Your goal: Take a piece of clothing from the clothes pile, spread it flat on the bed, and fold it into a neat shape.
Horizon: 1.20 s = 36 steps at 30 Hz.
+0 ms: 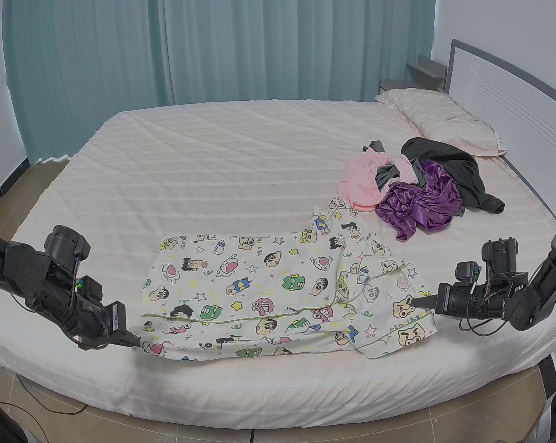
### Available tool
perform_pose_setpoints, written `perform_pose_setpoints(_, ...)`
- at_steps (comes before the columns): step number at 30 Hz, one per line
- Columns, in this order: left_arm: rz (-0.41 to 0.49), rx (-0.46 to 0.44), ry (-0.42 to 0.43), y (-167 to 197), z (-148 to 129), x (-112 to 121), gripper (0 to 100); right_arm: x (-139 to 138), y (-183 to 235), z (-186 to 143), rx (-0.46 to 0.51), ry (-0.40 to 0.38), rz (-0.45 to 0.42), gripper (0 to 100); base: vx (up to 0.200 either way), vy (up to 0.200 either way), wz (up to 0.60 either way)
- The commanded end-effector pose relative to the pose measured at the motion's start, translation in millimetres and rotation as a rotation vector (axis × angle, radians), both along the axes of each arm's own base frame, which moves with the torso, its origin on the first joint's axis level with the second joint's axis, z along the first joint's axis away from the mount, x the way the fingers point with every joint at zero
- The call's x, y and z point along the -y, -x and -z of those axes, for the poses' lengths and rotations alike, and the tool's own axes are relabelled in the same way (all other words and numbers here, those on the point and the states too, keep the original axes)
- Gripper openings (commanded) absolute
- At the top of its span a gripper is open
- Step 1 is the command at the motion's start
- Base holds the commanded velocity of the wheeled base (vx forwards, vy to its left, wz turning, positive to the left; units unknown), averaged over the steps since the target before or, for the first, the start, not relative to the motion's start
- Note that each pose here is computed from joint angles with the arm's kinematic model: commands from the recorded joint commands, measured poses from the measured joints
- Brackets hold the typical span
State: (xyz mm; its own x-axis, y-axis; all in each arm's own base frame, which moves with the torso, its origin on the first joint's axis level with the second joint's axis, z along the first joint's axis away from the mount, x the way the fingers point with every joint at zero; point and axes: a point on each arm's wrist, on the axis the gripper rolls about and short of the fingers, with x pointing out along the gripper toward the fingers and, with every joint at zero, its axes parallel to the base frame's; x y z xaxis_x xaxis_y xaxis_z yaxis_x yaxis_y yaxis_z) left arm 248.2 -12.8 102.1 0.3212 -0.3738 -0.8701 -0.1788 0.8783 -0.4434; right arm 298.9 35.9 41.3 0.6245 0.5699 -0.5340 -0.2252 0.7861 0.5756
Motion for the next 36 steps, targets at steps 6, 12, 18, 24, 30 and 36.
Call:
perform_pose_setpoints(6, -0.139, -0.065, 0.043, -52, 19, -6, 0, -1, -15, 3, 0.015, 0.004, 0.009, 0, 0.000, 0.000, 0.00)
perform_pose_setpoints(12, -0.203, -0.083, 0.067, -78, 31, -7, 0, -7, -33, 9, 0.013, 0.001, 0.040, 0, 0.000, 0.000, 0.00)
perform_pose_setpoints(18, -0.274, -0.071, 0.096, -100, 40, -7, 0, -14, -54, 20, 0.004, 0.004, 0.080, 0, 0.000, 0.000, 0.00)
perform_pose_setpoints(24, -0.309, -0.085, 0.091, -115, 50, -7, 0, -17, -68, 32, -0.012, 0.002, 0.120, 0, 0.000, 0.000, 0.00)
perform_pose_setpoints(30, -0.342, -0.089, 0.094, -128, 57, -7, 0, -19, -74, 39, -0.021, 0.004, 0.132, 0, 0.000, 0.000, 0.00)
perform_pose_setpoints(36, -0.376, -0.076, 0.079, -136, 58, -8, 0, -19, -75, 42, -0.024, 0.003, 0.131, 0, 0.000, 0.000, 0.00)
